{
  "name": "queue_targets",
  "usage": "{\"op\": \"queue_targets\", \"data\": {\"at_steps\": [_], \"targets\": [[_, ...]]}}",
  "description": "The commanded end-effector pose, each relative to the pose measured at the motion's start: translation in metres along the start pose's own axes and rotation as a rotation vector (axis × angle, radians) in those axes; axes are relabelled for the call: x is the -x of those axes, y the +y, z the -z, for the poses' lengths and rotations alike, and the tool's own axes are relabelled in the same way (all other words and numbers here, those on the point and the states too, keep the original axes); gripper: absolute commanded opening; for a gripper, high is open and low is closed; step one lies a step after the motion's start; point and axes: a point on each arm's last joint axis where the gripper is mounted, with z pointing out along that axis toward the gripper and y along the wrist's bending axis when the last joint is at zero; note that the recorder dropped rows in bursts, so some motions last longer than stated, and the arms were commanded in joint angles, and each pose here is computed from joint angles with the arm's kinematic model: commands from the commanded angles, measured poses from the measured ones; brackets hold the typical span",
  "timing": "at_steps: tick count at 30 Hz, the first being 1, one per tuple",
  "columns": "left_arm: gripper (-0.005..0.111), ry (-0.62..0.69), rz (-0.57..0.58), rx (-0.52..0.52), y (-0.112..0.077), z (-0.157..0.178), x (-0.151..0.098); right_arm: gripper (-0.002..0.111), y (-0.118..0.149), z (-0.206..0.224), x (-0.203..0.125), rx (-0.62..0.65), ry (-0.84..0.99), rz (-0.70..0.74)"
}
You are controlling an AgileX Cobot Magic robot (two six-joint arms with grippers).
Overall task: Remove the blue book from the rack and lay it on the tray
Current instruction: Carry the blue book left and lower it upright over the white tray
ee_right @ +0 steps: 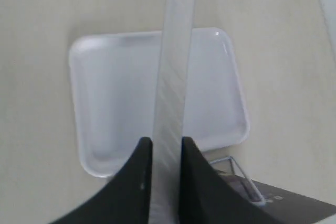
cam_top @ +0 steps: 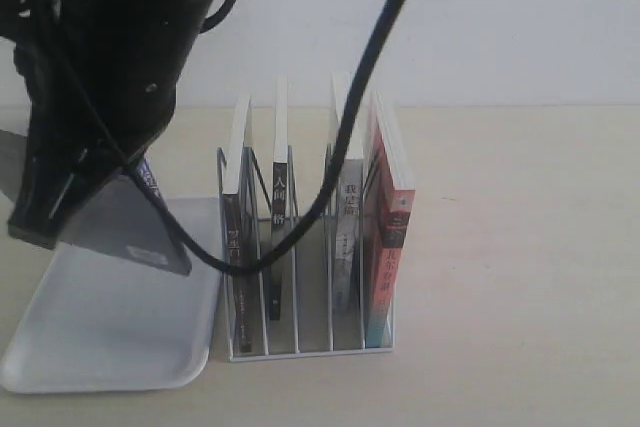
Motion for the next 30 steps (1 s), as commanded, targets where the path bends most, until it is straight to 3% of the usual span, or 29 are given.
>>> {"op": "queue_targets", "data": {"at_steps": [1,15,30], "targets": [[0.005,-0.001,0.007,0.004,0.0,0.0,-0.001,0.0,0.0,-0.013,0.004,-0.113,0.03,0.202],[0.005,-0.001,0.007,0.004,0.0,0.0,-0.001,0.0,-0.003,-0.051,0.012,-0.257,-0.012,0.445],[0.005,-0.001,0.007,0.004,0.0,0.0,-0.001,0.0,0.002,-0.079,0.005,-0.241,0.037,0.471]]}}
